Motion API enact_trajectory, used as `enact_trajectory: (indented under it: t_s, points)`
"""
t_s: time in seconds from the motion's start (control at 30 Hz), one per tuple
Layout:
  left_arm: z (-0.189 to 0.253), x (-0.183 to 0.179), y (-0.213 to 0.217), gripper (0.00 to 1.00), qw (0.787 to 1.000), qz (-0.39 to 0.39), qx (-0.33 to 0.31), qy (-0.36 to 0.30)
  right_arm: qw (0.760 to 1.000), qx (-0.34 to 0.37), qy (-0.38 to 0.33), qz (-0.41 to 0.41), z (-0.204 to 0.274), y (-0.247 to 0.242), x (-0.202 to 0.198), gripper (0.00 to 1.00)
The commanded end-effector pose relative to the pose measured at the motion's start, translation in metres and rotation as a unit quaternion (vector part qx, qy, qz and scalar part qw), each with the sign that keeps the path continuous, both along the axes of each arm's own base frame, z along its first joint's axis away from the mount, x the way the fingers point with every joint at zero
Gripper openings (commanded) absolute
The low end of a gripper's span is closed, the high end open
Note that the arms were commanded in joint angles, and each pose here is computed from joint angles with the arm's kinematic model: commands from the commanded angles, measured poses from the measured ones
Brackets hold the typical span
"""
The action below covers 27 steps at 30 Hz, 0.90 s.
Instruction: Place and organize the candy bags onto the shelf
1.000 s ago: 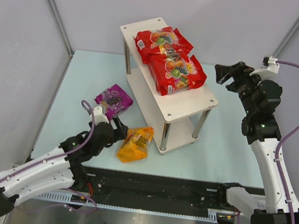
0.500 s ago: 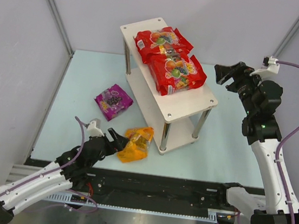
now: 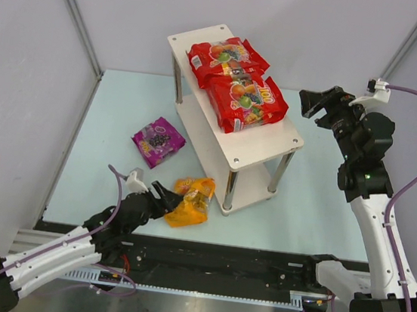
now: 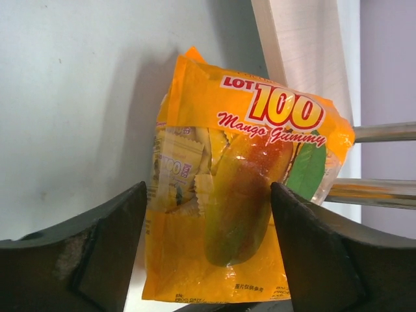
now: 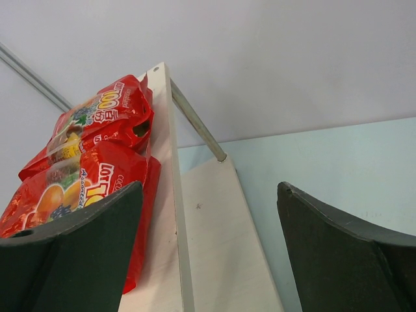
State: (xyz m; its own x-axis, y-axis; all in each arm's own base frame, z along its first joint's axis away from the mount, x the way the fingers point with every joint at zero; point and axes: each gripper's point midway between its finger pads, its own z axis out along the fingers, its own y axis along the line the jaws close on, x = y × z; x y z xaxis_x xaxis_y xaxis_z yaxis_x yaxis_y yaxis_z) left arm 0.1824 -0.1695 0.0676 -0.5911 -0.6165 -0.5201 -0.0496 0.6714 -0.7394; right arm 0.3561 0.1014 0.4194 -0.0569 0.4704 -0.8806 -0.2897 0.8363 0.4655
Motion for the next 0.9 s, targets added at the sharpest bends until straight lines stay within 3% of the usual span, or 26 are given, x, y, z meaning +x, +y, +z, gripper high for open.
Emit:
enact_trajectory:
  t_s: [0.0,0.13,0.23,0.33,0.43,0.63,0.87]
  points:
    - [0.007,-0.001,-0.007,0.73,0.999,-0.011,-0.033,-0.009,1.000,0.002,-0.017,-0.001,0.011,-0.002,-0.006,0.88]
    - [0.011,-0.001,-0.004,0.54,0.999,-0.008,-0.028,-0.013,1.000,0.003,-0.018,-0.001,0.011,-0.002,-0.006,0.88]
    - [0.021,0.001,-0.002,0.27,0.999,-0.005,-0.028,-0.024,1.000,0.005,-0.019,0.001,0.013,-0.002,-0.006,0.88]
    - [0.035,0.002,-0.002,0.10,0.999,-0.007,-0.022,-0.034,1.000,0.007,-0.018,0.004,0.012,0.000,-0.006,0.88]
    - [0.037,0.003,0.006,0.00,0.999,-0.004,0.018,-0.030,1.000,0.005,-0.016,0.003,0.011,-0.001,-0.005,0.88]
    - [0.072,0.011,0.015,0.00,0.993,-0.028,0.100,-0.050,1.000,0.004,-0.017,0.001,0.011,-0.001,-0.005,0.88]
    - [0.073,0.025,0.026,0.00,0.979,-0.065,0.190,-0.041,1.000,-0.001,-0.014,-0.001,0.009,-0.002,-0.005,0.89]
